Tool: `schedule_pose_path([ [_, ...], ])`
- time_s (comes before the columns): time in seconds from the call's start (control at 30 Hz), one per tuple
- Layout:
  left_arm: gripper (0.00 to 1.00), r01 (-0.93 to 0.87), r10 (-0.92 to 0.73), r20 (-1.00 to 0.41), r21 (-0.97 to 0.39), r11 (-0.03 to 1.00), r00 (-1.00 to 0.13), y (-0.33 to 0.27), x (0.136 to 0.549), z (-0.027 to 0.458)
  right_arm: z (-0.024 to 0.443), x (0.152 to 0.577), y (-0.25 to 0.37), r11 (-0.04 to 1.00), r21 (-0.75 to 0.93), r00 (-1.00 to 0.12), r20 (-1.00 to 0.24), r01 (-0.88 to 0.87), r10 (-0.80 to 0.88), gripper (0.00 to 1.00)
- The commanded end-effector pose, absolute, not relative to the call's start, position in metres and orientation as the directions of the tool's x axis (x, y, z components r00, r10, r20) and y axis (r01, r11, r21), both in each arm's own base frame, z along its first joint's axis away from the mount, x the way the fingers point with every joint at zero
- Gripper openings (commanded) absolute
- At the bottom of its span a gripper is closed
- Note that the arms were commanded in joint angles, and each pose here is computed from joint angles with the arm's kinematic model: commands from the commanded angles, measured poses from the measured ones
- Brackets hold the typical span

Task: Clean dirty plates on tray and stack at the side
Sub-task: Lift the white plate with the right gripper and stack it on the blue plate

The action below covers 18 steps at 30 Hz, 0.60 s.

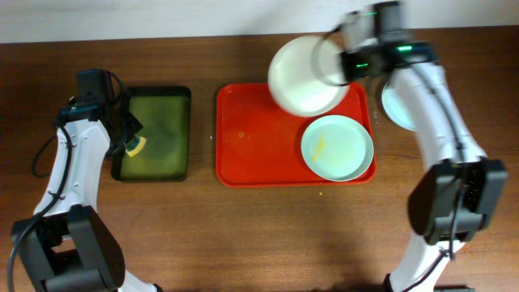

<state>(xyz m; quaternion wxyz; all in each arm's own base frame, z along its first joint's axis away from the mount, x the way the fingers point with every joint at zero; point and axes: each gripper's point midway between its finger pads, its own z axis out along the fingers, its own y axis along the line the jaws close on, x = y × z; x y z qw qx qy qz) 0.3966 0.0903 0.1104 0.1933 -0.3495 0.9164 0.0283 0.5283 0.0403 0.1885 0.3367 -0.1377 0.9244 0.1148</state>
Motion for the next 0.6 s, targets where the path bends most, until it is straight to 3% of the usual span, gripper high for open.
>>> schedule_pose_path([
  [0.0,0.00,-0.646,-0.623,-0.369,-0.075,0.760,-0.690,0.092,0.396,0.106,0.199,0.522,-0.026,0.890,0.374,-0.748,-0.661,-0.262,0.058,0.04],
  [0.1,0.00,-0.646,-0.623,-0.369,-0.075,0.760,-0.690,0.091,0.396,0.106,0.160,0.505,-0.136,0.879,0.473,-0.769,-0.536,0.067,0.347,0.04],
  [0.2,0.00,-0.645,-0.622,-0.369,-0.075,0.760,-0.690,0.091,0.396,0.106,0.108,0.483,-0.206,0.818,0.441,-0.731,-0.407,0.368,0.548,0.04],
  [0.4,0.00,-0.645,-0.622,-0.369,-0.075,0.760,-0.690,0.092,0.396,0.106,0.050,0.468,-0.235,0.806,0.338,-0.741,-0.330,0.485,0.584,0.04],
  [0.43,0.00,-0.646,-0.622,-0.369,-0.074,0.760,-0.690,0.092,0.396,0.106,0.047,0.468,-0.235,0.809,0.328,-0.744,-0.329,0.488,0.582,0.11],
  [0.47,0.00,-0.646,-0.622,-0.370,-0.074,0.760,-0.690,0.092,0.397,0.106,0.046,0.468,-0.235,0.809,0.326,-0.744,-0.330,0.488,0.581,0.63],
  [0.5,0.00,-0.647,-0.622,-0.371,-0.073,0.759,-0.689,0.092,0.396,0.106,0.048,0.470,-0.236,0.811,0.326,-0.742,-0.337,0.486,0.580,0.98],
  [0.57,0.00,-0.646,-0.622,-0.371,-0.072,0.760,-0.689,0.092,0.396,0.106,0.056,0.469,-0.234,0.820,0.328,-0.748,-0.346,0.469,0.567,0.98],
])
